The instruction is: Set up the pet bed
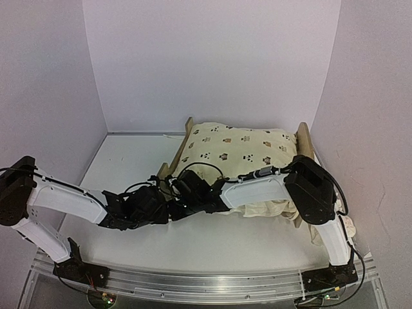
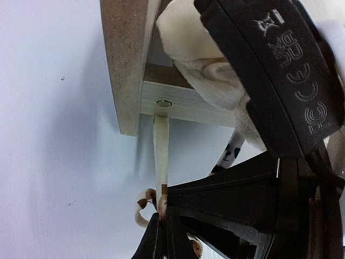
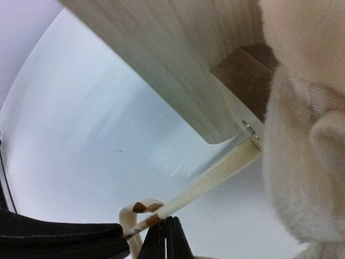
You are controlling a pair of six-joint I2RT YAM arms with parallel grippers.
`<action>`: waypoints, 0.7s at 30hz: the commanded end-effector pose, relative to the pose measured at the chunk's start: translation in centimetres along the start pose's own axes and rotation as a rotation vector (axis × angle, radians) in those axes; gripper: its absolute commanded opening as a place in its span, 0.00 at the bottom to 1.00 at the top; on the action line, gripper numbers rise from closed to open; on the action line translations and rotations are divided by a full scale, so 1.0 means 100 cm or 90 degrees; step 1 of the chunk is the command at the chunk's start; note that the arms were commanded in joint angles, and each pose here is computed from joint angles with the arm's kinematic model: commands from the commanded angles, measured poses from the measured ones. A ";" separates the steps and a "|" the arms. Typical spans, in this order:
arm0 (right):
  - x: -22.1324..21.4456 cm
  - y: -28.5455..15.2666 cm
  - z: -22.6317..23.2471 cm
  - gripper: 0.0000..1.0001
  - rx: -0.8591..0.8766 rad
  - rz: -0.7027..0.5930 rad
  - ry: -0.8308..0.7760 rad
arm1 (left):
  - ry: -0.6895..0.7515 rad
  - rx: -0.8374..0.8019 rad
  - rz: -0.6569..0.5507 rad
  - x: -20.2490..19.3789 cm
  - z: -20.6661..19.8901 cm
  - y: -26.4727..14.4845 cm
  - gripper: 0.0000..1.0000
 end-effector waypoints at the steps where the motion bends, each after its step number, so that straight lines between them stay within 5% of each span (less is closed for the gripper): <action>1: 0.006 0.005 0.013 0.00 0.062 -0.042 -0.004 | -0.007 -0.065 -0.001 0.001 -0.013 -0.008 0.05; 8: 0.003 0.009 0.015 0.00 0.090 -0.067 -0.004 | -0.017 -0.055 0.006 -0.006 0.000 -0.004 0.05; 15: 0.002 0.007 0.013 0.29 0.093 -0.072 -0.005 | -0.018 -0.050 0.011 -0.009 0.005 0.002 0.05; 21: 0.005 0.001 0.013 0.32 0.089 -0.078 -0.002 | -0.019 -0.052 0.010 -0.008 0.005 0.002 0.05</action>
Point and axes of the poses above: each gripper's point midway between its finger pads, its own y axis out along the fingers, its own z axis along the line the jaws close on, x = y × z, the point moved 2 cm from there along -y, back along the fingers, and after that the axes turned 14 degrees about -y, right-handed, at the moved point
